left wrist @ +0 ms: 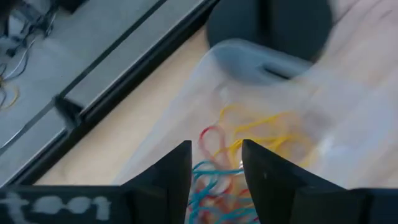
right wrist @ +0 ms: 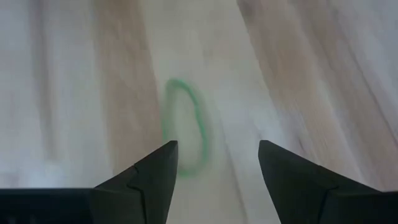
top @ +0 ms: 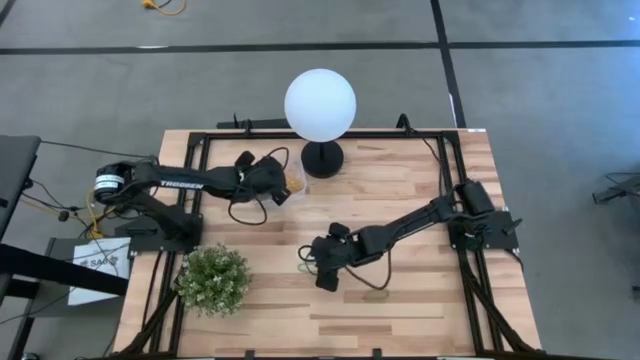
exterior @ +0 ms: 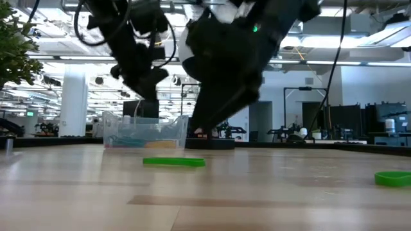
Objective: Pick and place items into bin
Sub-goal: Put the green rubber band into the transparent bin
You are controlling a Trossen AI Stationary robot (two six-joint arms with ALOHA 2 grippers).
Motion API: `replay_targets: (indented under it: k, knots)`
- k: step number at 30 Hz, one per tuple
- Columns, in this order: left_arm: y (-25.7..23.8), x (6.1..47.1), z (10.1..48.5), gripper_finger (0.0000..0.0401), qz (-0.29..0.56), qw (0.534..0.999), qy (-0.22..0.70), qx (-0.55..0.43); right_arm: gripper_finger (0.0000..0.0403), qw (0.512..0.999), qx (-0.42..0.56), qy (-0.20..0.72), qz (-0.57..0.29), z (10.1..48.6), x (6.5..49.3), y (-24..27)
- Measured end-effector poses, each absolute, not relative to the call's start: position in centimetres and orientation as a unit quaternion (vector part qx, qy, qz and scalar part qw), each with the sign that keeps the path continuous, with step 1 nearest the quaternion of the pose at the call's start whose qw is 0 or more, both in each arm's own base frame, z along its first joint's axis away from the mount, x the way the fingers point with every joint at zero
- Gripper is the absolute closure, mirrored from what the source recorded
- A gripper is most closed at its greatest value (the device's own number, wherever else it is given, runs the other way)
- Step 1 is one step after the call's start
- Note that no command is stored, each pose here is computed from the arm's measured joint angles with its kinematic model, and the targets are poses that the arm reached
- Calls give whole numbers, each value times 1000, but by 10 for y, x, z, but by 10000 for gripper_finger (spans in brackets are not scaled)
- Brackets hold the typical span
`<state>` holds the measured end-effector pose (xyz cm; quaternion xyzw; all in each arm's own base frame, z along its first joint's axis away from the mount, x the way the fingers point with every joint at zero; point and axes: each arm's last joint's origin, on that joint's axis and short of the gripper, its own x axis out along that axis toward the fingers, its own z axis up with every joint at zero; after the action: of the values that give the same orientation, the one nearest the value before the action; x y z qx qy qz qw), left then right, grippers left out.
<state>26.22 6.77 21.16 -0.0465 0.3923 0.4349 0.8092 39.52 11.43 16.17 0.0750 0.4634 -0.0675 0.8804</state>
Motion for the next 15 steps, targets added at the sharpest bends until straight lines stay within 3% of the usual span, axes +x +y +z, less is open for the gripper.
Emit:
replay_targets:
  k: [10,15]
  knots:
    - [41,274,229,273,388,843,371,-31,186,865,72,488,-91,110,410,107]
    - [34,275,229,273,376,847,375,-21,222,863,87,487,-98,105,410,110]
